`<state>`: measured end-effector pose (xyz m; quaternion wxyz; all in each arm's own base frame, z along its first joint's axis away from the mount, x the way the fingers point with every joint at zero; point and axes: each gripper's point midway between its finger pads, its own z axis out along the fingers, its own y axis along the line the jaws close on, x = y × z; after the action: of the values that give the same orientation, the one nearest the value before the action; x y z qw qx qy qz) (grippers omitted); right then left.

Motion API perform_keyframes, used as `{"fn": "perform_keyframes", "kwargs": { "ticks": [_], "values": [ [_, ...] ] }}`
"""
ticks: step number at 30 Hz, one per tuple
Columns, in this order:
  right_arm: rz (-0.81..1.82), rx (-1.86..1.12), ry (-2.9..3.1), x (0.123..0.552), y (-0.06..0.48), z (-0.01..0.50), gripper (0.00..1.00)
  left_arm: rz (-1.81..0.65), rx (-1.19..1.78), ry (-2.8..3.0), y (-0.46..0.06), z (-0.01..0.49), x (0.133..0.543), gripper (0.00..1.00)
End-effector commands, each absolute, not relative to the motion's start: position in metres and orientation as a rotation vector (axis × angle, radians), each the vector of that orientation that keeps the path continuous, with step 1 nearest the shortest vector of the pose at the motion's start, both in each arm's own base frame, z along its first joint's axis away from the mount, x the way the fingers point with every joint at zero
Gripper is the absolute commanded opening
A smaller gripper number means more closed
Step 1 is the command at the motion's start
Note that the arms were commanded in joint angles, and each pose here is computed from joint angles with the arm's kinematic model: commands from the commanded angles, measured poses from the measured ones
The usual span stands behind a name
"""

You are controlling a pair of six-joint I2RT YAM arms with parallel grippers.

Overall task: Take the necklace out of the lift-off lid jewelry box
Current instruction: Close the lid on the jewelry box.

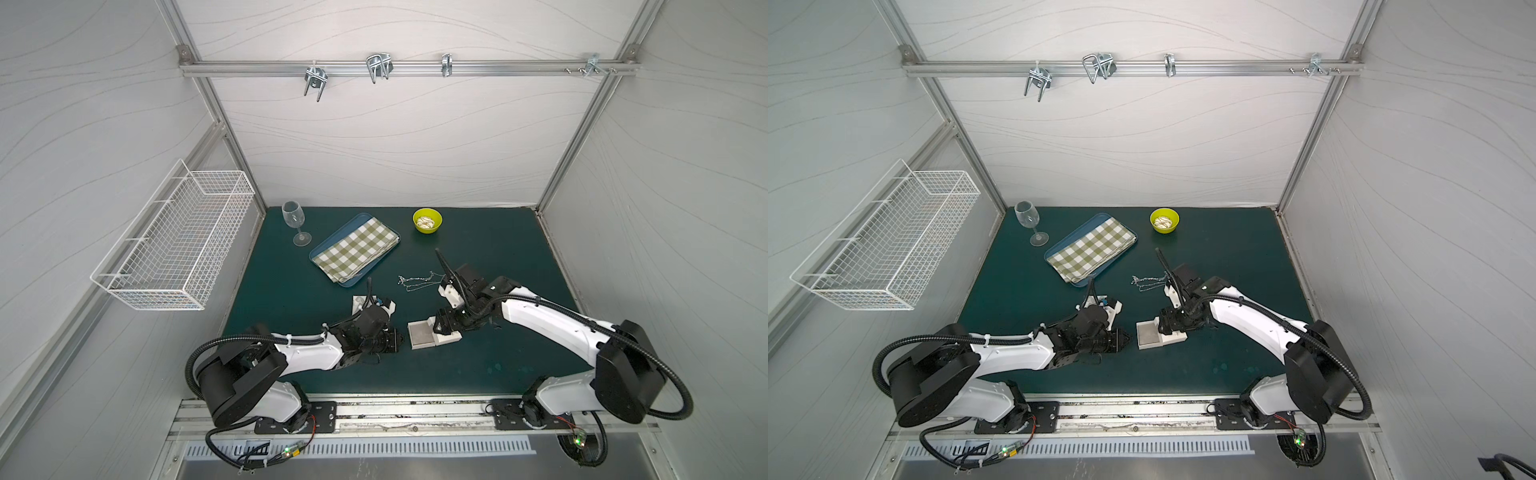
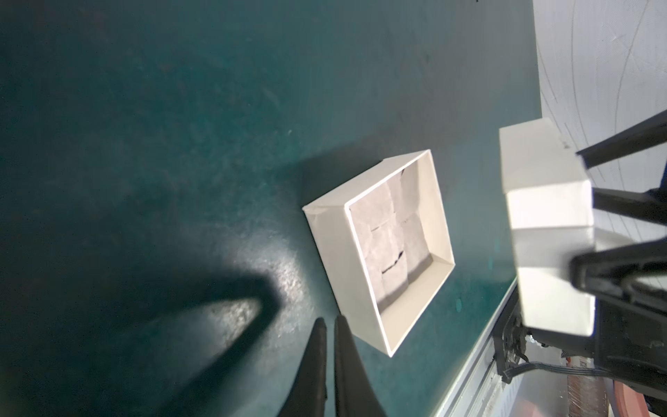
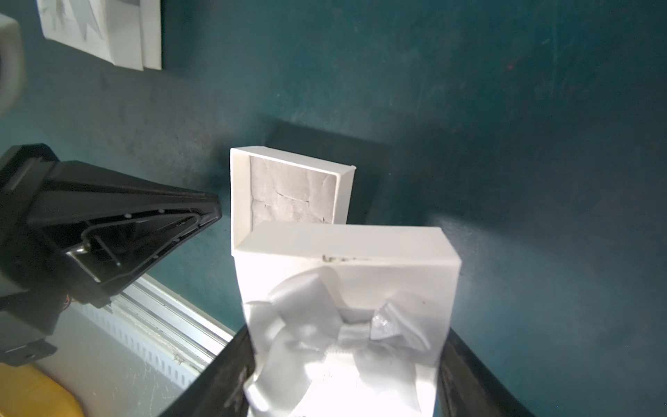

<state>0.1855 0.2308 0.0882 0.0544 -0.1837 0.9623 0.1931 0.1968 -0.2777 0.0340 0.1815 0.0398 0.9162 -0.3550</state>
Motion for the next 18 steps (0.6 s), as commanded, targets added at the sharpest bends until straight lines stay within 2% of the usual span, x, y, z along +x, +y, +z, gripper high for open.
{"fn": "perform_keyframes", "kwargs": {
  "ticks": [1, 18],
  "values": [
    [0.607, -0.559, 2.922, 0.187, 0.241, 0.090, 0.65, -1.077, 0.111, 2.506, -0.297, 0.055, 0.211, 0.08],
    [0.607, -0.593, 2.938, 0.193, 0.262, 0.077, 0.65, -1.084, 0.113, 2.512, -0.297, 0.051, 0.210, 0.08]
  ]
}}
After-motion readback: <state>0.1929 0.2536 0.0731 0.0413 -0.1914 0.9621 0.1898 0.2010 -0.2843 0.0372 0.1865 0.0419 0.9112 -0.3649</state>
